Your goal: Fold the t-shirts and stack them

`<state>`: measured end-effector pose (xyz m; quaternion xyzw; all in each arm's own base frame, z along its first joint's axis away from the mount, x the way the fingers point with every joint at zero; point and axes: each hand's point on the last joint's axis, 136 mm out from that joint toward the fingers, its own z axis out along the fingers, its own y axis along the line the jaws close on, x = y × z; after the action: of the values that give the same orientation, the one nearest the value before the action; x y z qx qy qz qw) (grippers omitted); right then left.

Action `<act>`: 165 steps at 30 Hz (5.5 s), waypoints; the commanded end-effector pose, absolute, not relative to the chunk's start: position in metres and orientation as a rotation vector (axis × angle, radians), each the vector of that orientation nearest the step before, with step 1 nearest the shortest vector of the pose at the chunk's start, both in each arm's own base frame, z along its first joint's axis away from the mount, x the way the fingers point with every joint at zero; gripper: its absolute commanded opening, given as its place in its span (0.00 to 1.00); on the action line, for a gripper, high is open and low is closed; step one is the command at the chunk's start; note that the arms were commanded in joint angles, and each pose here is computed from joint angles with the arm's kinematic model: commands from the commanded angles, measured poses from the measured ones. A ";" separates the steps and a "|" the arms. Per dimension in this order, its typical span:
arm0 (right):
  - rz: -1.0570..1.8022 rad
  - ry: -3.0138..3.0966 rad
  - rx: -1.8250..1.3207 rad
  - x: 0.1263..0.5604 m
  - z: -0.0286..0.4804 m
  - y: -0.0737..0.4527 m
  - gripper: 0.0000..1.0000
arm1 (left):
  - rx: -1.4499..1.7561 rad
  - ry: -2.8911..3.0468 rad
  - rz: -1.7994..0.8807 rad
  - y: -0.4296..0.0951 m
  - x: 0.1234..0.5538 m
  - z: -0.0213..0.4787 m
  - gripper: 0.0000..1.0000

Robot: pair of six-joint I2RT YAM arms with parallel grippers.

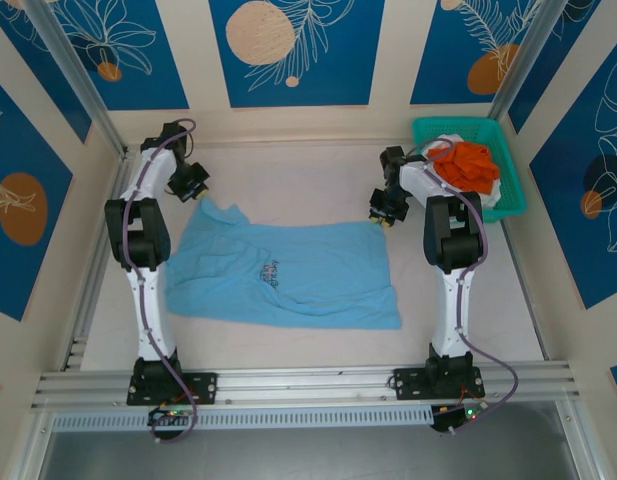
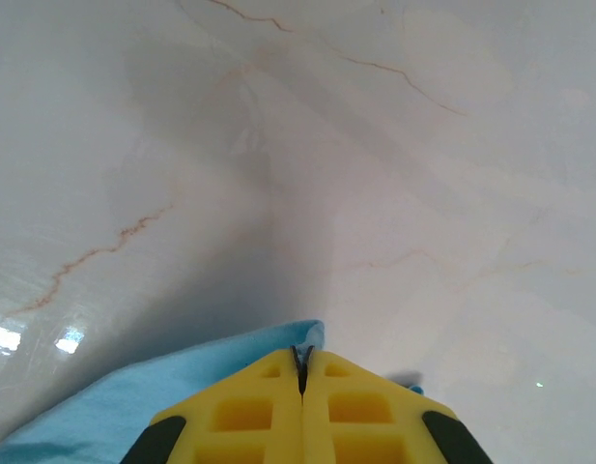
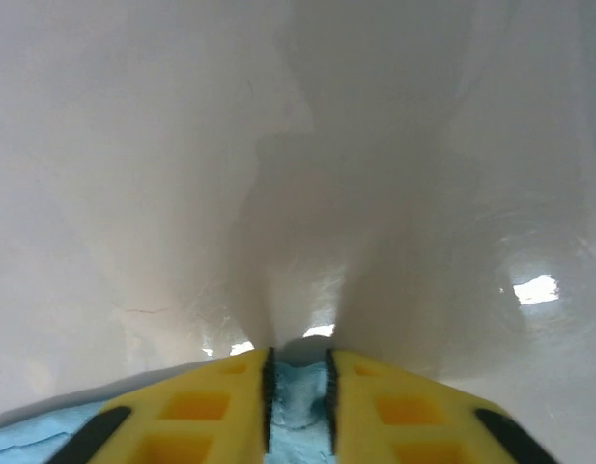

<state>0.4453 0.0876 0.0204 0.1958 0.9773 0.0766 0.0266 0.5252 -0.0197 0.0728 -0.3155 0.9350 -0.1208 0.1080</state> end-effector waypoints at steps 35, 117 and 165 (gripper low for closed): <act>0.581 2.891 0.405 0.332 0.107 0.110 0.00 | -0.755 2.693 -0.581 -0.058 0.325 0.199 0.00; 0.724 3.113 0.801 0.323 0.002 0.140 0.39 | -0.948 2.855 -0.143 0.041 0.387 0.074 0.00; 0.691 3.118 0.783 0.323 0.001 0.141 0.40 | -0.858 2.866 -0.052 0.051 0.367 0.069 0.00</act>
<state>0.3280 0.1496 0.0213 0.2278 0.9397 0.2471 -0.0635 0.3486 0.0351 0.0571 -0.2877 0.9564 -0.0357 0.0357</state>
